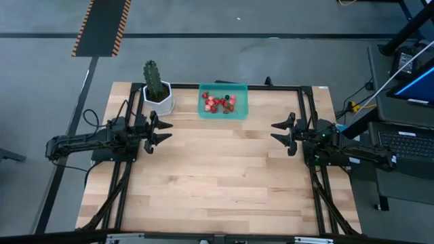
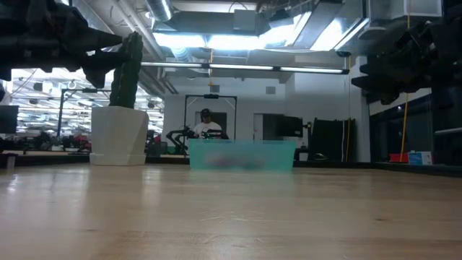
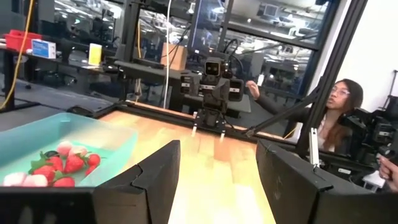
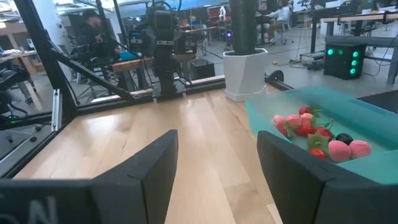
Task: Pick and placing Produce into tupperware
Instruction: Return to Home Position
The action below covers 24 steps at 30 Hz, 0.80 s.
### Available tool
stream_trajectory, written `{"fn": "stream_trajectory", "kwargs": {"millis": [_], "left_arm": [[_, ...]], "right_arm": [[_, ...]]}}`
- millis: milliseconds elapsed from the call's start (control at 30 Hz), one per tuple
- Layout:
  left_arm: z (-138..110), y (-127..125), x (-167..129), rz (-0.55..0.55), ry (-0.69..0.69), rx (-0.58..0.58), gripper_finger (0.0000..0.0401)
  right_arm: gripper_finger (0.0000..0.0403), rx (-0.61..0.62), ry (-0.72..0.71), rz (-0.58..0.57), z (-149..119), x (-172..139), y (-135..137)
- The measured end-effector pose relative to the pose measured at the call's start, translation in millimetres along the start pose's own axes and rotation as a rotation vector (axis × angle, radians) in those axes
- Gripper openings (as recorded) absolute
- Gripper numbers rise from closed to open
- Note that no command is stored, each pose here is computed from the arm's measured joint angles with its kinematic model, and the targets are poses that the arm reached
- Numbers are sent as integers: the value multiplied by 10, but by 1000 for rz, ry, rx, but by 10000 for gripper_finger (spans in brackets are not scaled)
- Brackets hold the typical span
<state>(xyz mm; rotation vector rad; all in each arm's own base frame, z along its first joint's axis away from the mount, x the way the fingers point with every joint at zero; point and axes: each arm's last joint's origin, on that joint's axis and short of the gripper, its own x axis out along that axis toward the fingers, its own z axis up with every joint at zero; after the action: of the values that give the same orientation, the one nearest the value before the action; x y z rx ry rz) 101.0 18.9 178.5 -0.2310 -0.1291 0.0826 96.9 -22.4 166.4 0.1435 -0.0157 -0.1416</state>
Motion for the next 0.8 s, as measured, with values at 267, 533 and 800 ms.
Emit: {"fn": "stream_trajectory", "kwargs": {"millis": [267,533,800], "left_arm": [[-75,12,-1,24,75,-21,204],[-102,19,-3,32,102,-13,204],[-102,22,-3,41,100,-12,204]], "right_arm": [[222,8,1,1,0,0,0],[222,7,1,1,-1,0,0],[222,7,1,1,-1,0,0]]}}
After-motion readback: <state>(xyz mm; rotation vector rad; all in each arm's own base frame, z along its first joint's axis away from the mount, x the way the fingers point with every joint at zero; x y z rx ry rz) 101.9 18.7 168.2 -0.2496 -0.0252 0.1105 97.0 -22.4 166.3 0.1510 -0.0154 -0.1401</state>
